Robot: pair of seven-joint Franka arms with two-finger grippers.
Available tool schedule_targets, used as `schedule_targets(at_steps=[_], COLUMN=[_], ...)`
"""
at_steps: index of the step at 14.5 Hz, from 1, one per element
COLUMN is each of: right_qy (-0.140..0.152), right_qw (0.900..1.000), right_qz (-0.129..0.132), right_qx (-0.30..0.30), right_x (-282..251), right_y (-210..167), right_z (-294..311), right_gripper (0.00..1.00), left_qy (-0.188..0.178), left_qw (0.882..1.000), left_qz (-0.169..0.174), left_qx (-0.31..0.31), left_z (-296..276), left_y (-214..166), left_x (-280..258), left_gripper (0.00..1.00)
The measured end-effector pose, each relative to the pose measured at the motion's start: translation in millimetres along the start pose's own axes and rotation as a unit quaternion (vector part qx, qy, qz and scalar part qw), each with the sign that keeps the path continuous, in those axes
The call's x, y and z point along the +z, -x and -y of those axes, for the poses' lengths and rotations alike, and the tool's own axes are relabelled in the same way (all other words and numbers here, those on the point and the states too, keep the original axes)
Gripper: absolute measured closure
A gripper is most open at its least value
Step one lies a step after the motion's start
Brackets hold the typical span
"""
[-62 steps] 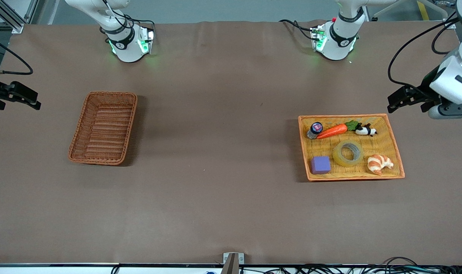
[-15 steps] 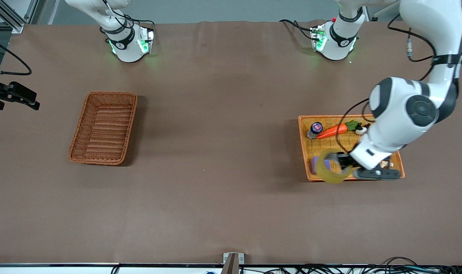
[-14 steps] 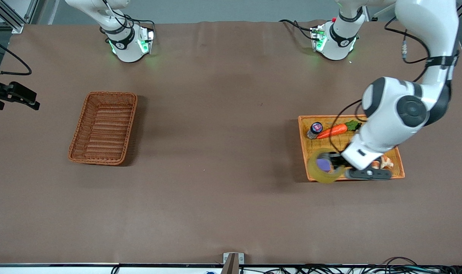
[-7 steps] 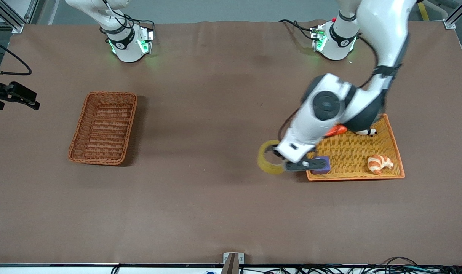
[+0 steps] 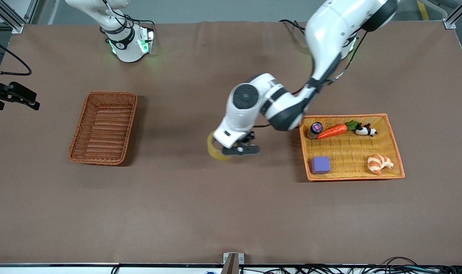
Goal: Move tape to another basket
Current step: 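Carry the tape roll with the left gripper toward the table middle, then set the tape roll on the table and open the left gripper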
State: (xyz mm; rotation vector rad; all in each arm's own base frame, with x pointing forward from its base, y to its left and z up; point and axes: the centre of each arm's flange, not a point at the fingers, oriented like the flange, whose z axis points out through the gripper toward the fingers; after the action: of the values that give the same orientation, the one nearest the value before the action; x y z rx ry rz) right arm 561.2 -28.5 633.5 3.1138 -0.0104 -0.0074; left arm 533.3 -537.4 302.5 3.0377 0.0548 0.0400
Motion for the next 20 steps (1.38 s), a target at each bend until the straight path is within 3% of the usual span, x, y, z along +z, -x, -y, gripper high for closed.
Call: schedule_targets(at_steps=[5, 10, 13, 16, 18, 20], right_qy=[0.000, 0.000, 0.000, -0.001, -0.018, -0.036], right_qw=[1.000, 1.000, 1.000, 1.000, 1.000, 0.999], right_qz=[0.000, 0.002, 0.002, 0.002, 0.001, -0.001], right_qx=[0.000, 0.000, -0.001, -0.001, -0.007, -0.020], right_x=[0, 2, 2, 2, 2, 5], right_y=[0, -1, -1, -1, -2, -5], right_z=[0, 0, 0, 1, 10, 35], right_gripper=[0.00, 0.00, 0.00, 0.00, 0.00, 0.00], left_qy=[0.017, 0.003, 0.025, 0.043, 0.013, -0.018], left_qw=[0.999, 0.999, 0.999, 0.998, 0.999, 0.999], left_qz=[-0.002, -0.011, -0.019, -0.041, -0.035, -0.029], left_qx=[0.044, 0.053, 0.038, 0.017, 0.000, -0.018], left_z=[-65, -75, -79, -70, -47, -15], left_y=[52, 61, 48, 19, 1, -21], left_x=[65, 100, 75, 11, -31, -71], left_gripper=[0.79, 0.76, 0.49, 0.19, 0.01, 0.00])
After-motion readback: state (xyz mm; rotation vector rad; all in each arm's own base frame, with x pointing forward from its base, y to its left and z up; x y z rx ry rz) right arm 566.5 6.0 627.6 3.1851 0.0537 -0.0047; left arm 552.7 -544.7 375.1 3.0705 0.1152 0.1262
